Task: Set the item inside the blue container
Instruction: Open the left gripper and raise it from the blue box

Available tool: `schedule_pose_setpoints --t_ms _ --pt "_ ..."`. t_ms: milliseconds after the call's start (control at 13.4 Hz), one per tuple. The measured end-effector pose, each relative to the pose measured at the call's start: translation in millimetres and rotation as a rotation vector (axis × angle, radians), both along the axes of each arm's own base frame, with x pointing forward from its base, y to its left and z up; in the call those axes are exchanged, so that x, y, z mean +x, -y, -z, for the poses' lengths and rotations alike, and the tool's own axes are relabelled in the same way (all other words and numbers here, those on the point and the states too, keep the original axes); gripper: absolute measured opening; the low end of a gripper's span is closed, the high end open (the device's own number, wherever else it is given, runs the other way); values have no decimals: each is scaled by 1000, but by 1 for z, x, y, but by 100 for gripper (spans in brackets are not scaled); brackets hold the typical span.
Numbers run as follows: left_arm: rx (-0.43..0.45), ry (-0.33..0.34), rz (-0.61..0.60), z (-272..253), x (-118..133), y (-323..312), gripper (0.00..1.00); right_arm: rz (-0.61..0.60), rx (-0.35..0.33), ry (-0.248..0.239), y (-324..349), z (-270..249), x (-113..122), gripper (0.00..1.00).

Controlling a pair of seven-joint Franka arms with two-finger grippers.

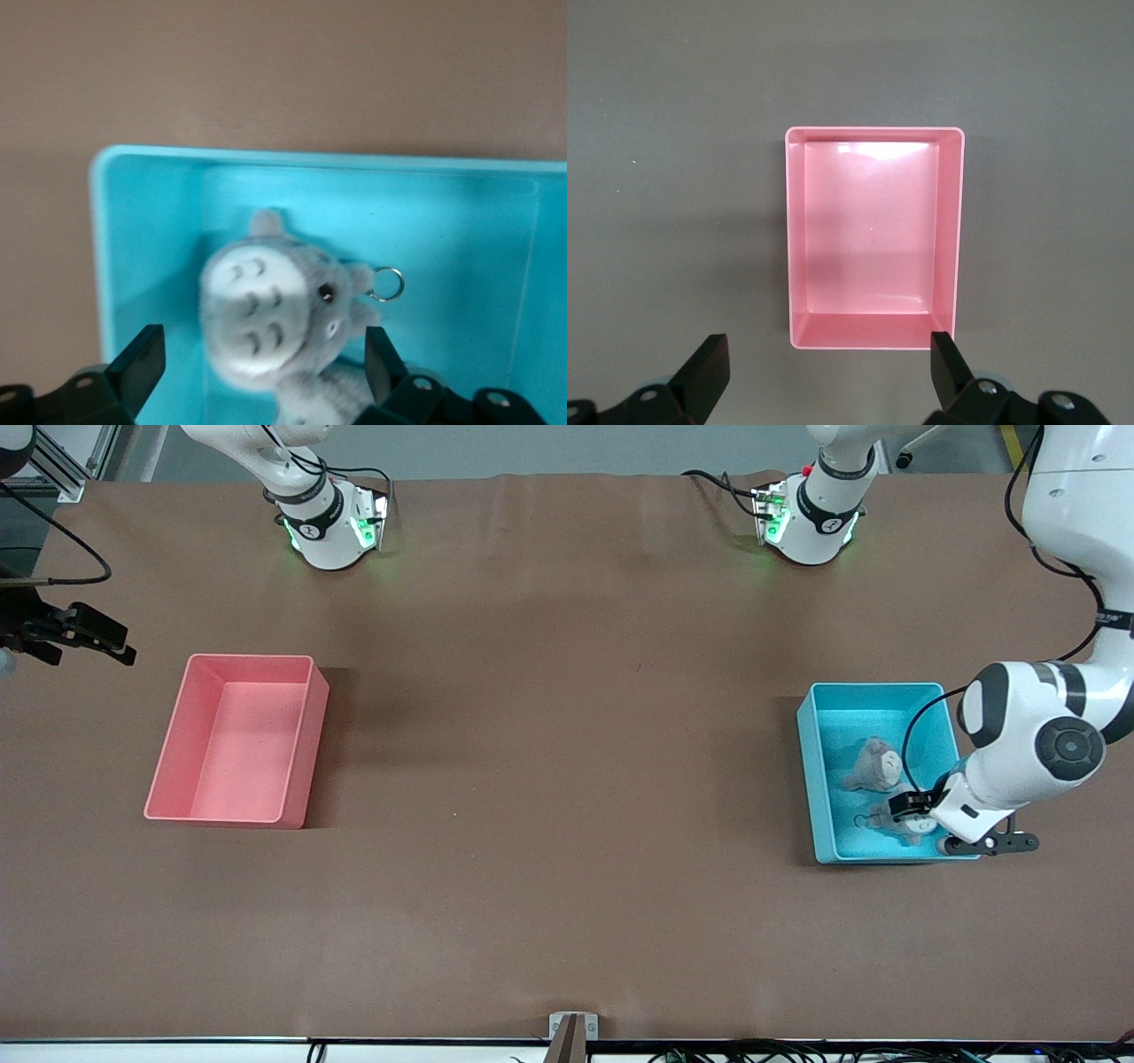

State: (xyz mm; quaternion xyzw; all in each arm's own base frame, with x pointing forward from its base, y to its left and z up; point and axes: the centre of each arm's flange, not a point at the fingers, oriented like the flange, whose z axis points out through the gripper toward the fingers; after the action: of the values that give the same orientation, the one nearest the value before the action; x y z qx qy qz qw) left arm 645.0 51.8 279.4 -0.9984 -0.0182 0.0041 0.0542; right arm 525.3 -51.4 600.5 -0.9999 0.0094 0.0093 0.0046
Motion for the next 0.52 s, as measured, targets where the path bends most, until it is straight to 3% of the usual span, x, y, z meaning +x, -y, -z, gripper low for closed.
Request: schedule_pose_setpoints --t_ms 224,523 --pt "-33 -23 -69 -60 -10 -6 100 -9 1 -11 -1 1 -1 100" --pt "-124 -20 -124 -175 -45 -4 100 -19 2 -26 -6 3 -2 100"
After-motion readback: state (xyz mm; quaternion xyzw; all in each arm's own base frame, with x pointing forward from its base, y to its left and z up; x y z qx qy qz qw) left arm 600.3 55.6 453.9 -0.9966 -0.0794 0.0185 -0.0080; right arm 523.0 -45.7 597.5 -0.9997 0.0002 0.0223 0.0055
